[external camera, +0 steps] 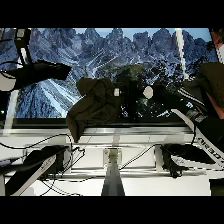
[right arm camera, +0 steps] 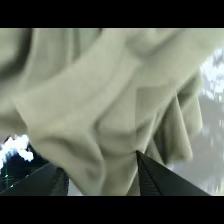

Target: Fold the clothes and pants, and hang the long-sleeved shirts on hangers.

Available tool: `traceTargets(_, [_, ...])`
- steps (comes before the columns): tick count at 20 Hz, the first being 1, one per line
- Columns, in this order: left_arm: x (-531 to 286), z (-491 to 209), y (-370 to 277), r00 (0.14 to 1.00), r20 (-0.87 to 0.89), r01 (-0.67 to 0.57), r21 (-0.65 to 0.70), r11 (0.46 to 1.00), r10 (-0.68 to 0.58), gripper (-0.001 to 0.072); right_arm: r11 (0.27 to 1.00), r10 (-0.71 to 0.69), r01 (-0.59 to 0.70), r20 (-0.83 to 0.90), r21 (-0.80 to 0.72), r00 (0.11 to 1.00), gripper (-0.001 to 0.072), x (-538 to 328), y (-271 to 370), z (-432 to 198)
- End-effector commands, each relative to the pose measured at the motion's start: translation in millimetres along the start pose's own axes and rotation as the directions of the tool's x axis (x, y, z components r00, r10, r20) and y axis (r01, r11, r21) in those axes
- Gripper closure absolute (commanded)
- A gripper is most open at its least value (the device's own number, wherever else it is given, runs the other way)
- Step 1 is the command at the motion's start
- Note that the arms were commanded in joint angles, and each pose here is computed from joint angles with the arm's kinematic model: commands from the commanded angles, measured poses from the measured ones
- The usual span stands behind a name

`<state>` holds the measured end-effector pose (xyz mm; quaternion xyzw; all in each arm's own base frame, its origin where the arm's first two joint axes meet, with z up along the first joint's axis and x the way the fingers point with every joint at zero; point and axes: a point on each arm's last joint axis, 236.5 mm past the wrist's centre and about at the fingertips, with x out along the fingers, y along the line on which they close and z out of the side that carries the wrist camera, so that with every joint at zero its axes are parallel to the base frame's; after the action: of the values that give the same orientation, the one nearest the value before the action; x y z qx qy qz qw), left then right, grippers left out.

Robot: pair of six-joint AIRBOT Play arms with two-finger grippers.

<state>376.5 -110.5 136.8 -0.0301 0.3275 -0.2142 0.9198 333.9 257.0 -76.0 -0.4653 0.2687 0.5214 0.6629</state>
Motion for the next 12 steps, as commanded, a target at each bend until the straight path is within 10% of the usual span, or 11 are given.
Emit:
traceTargets(1, [0, 0, 0, 1.0, 0.0, -0.001, 0.0, 1.0, 0.001, 0.0014, 0.999, -0.02, 0.022, 0.048, -0.042, 0.999, 0.0267, 2, 3, 30])
traceTargets(7, [0, 0, 2, 1.0, 0.0, -0.006, 0.005, 1.0, 0.006, 0.0015, 0.989, -0.105, 0.117, 0.125, -0.087, 0.987, 0.0665, -22, -21, 71])
traceTargets(9, [0, 2, 5, 1.0, 0.007, -0.018, 0.011, 1.0, 0.018, 0.0029, 0.97, -0.217, 0.232, 0.173, -0.068, 0.961, 0.07, -48, -50, 86])
traceTargets(12, [0, -1, 12, 0.999, -0.002, -0.049, 0.042, 0.998, 0.049, 0.0338, 0.841, -0.535, 0.484, 0.242, 0.242, 0.81, 0.07, -118, -132, 94])
